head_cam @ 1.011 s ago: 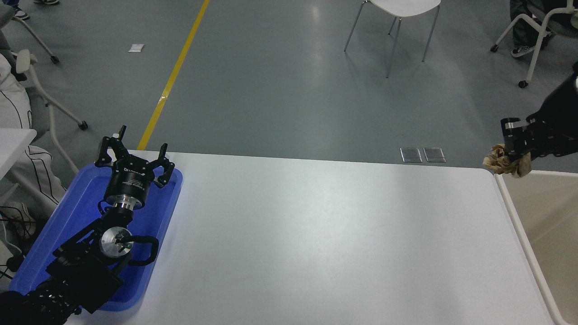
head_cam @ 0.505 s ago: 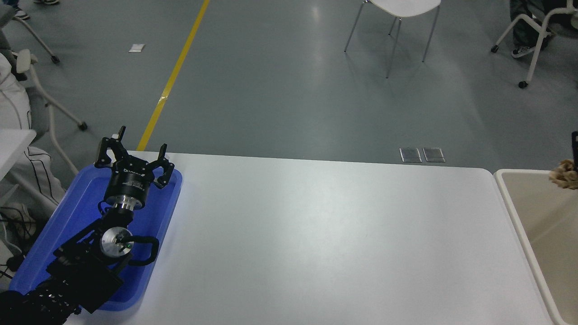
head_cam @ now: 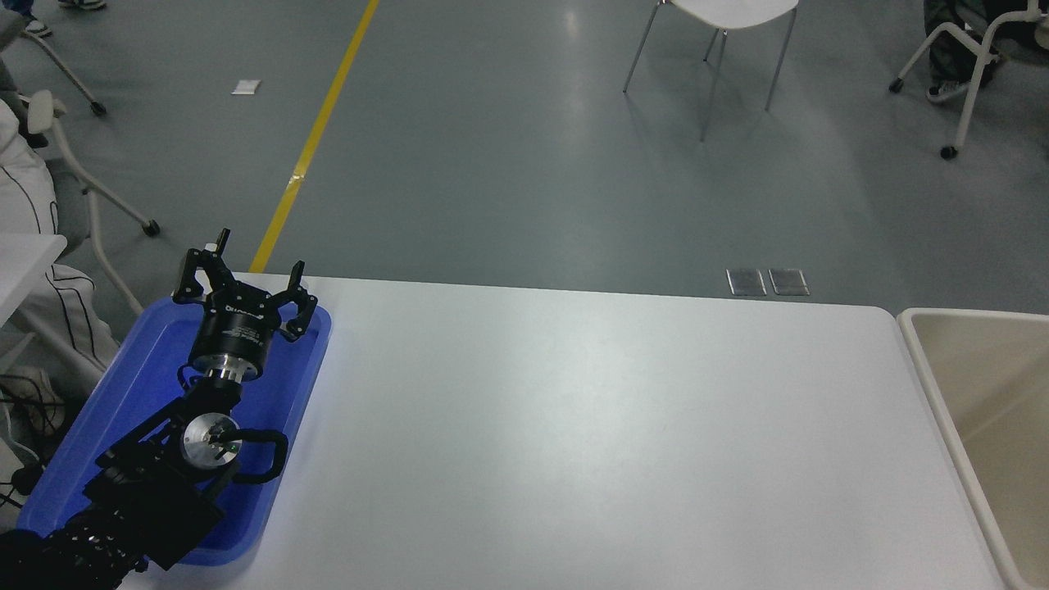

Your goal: Pick up paper ball place in dustbin

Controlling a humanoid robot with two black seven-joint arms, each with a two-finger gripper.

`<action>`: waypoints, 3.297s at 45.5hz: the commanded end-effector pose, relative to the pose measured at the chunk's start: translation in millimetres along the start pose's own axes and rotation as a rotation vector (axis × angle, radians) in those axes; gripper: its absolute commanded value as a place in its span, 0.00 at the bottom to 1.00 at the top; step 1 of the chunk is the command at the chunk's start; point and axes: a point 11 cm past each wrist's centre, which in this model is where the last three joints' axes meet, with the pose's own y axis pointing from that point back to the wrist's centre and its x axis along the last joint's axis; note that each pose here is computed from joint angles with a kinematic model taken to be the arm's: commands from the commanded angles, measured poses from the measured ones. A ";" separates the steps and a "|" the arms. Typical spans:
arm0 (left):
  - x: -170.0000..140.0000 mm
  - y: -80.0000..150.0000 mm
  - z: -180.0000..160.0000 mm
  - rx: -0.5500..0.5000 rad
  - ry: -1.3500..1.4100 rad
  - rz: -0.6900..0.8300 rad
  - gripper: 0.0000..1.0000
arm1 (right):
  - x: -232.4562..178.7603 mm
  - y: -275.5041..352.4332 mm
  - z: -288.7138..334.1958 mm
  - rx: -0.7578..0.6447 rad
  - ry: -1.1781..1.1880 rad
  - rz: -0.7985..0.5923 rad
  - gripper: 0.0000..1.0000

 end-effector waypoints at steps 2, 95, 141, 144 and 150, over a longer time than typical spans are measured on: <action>0.0 0.0 0.0 0.000 0.000 0.000 1.00 | -15.7 -62.4 26.8 -0.016 -0.125 0.077 0.00; 0.0 -0.1 0.4 -0.003 0.001 0.000 1.00 | -31.4 -180.1 11.7 -0.111 -0.429 0.758 0.89; 0.0 0.0 0.0 0.000 0.000 0.000 1.00 | -17.6 -143.0 -63.1 0.361 -0.907 0.515 1.00; 0.0 0.0 0.2 -0.001 0.000 0.000 1.00 | -22.4 -142.1 -75.7 0.424 -0.974 0.471 1.00; 0.0 0.0 0.2 -0.001 0.000 0.000 1.00 | -17.1 -130.5 -89.1 0.561 -1.147 0.408 1.00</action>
